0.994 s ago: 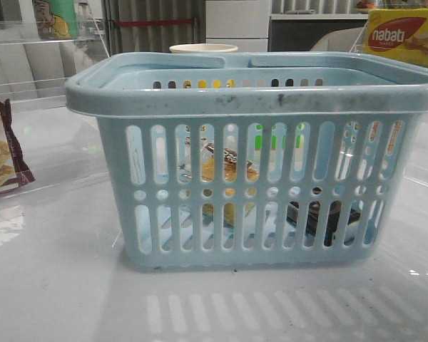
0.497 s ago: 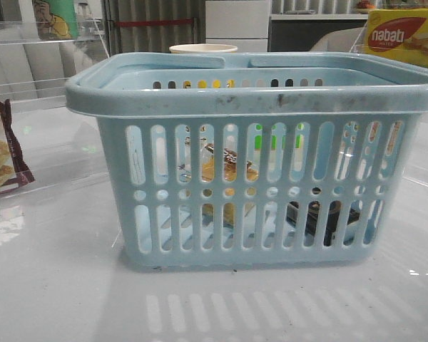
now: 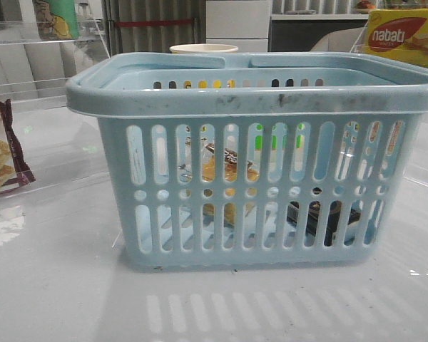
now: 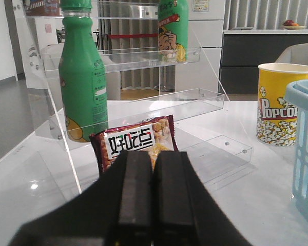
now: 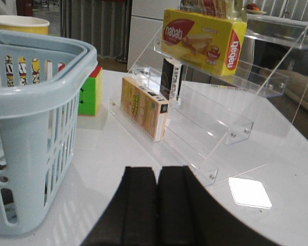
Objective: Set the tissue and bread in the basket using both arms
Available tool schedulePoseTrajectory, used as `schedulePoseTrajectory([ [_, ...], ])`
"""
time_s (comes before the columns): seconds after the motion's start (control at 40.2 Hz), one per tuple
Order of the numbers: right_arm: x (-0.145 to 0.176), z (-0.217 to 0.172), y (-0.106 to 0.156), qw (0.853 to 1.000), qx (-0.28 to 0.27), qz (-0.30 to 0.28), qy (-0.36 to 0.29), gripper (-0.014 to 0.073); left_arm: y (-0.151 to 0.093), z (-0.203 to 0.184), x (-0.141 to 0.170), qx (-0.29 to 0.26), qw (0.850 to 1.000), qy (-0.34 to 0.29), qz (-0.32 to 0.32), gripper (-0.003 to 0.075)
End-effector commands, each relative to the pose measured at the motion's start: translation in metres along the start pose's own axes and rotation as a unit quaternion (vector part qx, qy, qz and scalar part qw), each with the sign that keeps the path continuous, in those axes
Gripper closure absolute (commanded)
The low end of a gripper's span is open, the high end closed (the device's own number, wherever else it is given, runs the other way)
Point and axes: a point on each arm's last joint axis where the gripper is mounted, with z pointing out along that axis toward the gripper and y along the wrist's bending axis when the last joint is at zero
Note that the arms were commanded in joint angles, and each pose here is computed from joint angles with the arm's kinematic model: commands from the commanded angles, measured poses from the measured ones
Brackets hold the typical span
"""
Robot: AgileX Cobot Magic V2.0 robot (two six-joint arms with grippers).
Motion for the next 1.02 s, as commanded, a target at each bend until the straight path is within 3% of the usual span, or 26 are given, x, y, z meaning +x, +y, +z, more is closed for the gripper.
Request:
schedulePoseTrajectory([
  [0.0,-0.0127,-0.0024,-0.0014,0.997,0.008,0.000,-0.075,0.0540,0.0007,-0.0019,-0.0092,-0.003,0.999,-0.053,-0.005,0.0629],
  [0.472,-0.0139,-0.0026,-0.0022,0.995,0.009,0.048,-0.082,0.0540,0.0007,-0.0019,-0.0092,-0.003,0.999,-0.053,-0.005,0.0629],
  [0.994,-0.0140,-0.0027,-0.0022,0.995,0.009,0.048,-0.083,0.0540,0.0007,-0.0019,-0.0092,-0.003,0.999,-0.053,-0.005,0.0629],
])
